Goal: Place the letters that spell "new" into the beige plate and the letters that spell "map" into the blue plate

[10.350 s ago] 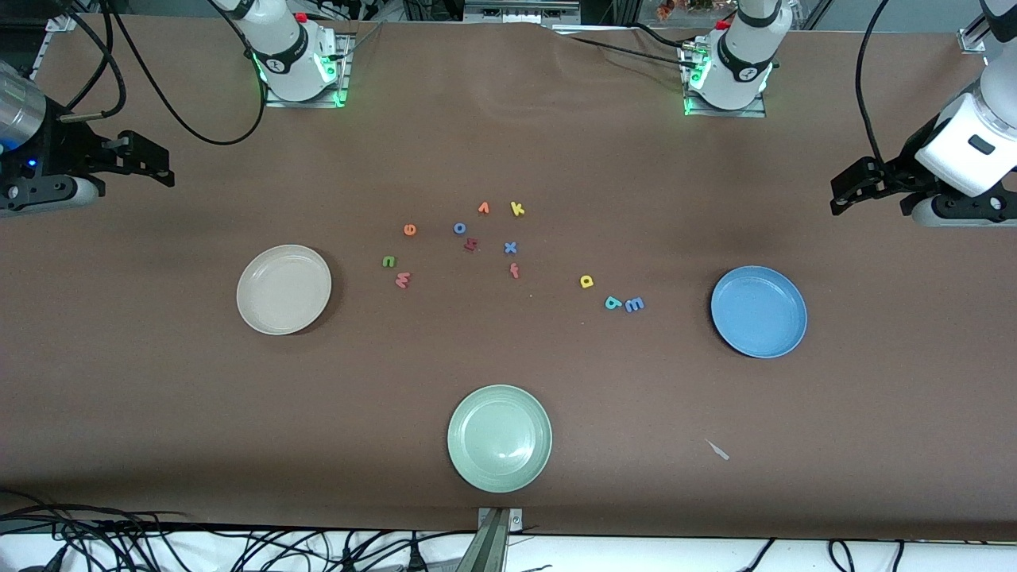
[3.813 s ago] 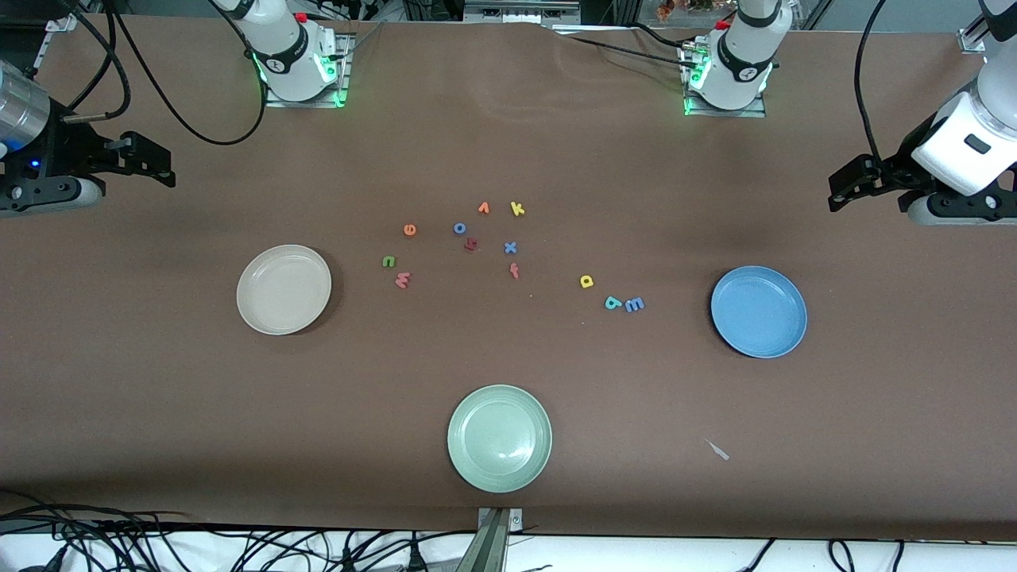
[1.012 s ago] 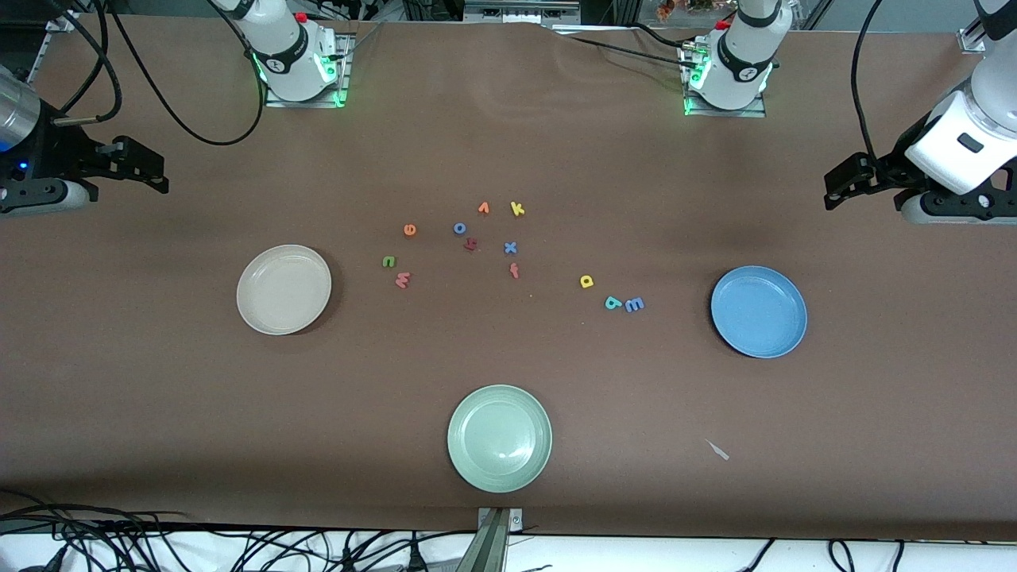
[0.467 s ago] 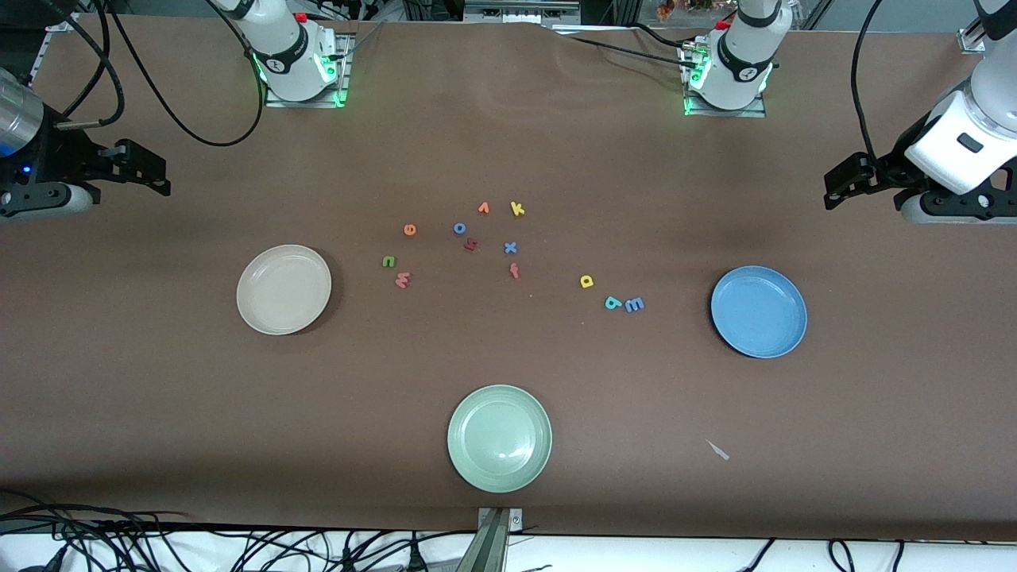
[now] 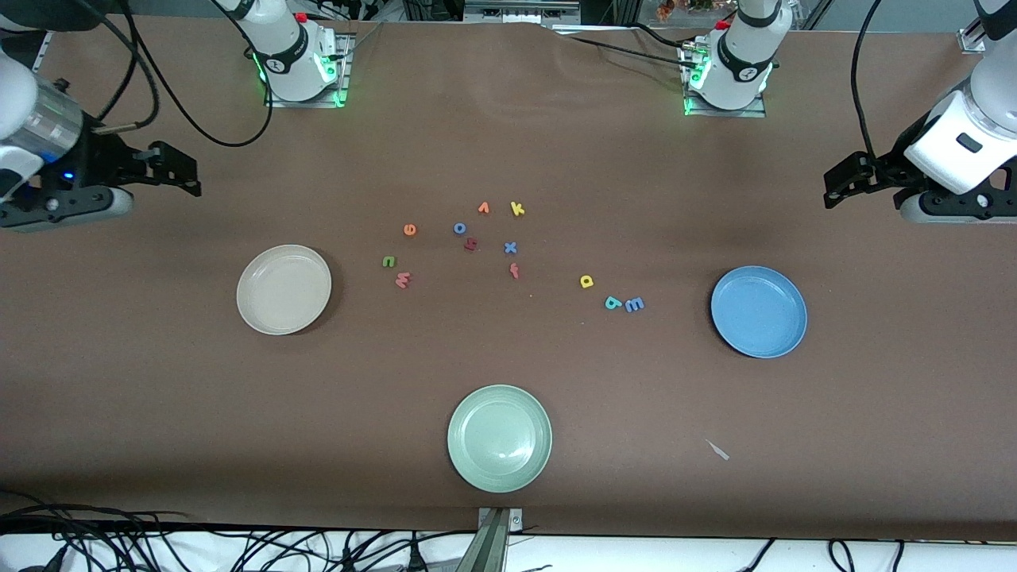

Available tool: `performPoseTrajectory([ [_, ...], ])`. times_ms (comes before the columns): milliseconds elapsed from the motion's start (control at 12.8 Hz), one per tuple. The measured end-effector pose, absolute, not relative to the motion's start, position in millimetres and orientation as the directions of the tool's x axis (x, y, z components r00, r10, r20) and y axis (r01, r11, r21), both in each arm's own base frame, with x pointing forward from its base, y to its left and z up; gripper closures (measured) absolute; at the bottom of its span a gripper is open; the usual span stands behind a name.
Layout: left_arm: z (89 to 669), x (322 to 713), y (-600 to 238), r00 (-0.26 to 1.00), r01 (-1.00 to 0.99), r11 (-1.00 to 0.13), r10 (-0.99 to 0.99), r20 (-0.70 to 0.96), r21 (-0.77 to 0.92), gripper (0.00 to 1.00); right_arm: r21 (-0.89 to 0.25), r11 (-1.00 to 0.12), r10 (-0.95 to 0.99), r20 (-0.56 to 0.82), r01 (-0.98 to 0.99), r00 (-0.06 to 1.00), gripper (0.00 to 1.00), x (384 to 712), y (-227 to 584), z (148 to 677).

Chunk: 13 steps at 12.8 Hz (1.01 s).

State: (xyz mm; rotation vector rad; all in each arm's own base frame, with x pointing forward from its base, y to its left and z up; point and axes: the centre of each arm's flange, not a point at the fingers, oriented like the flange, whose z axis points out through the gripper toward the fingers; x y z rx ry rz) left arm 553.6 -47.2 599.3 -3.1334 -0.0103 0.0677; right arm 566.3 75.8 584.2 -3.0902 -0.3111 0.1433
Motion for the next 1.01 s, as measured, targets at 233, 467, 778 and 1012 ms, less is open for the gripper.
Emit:
performPoseTrajectory([
  [233,600,554,-47,0.999,0.006,-1.000,0.007,-0.043,-0.008,0.00,-0.041,-0.978,0.207,-0.099,0.204,0.973,0.00,573,103,567],
  [467,600,553,-47,0.999,0.006,-1.000,0.007,-0.044,-0.008,0.00,-0.037,-0.977,0.213,-0.102,0.210,0.972,0.00,577,129,553],
  [778,600,553,-47,0.999,0.006,-1.000,0.006,-0.044,-0.008,0.00,-0.034,-0.980,0.197,-0.085,0.195,0.977,0.00,577,173,500],
  [1012,600,553,-47,0.999,0.006,-1.000,0.006,-0.044,-0.008,0.00,-0.035,-0.984,0.177,-0.087,0.174,0.980,0.00,565,203,451],
])
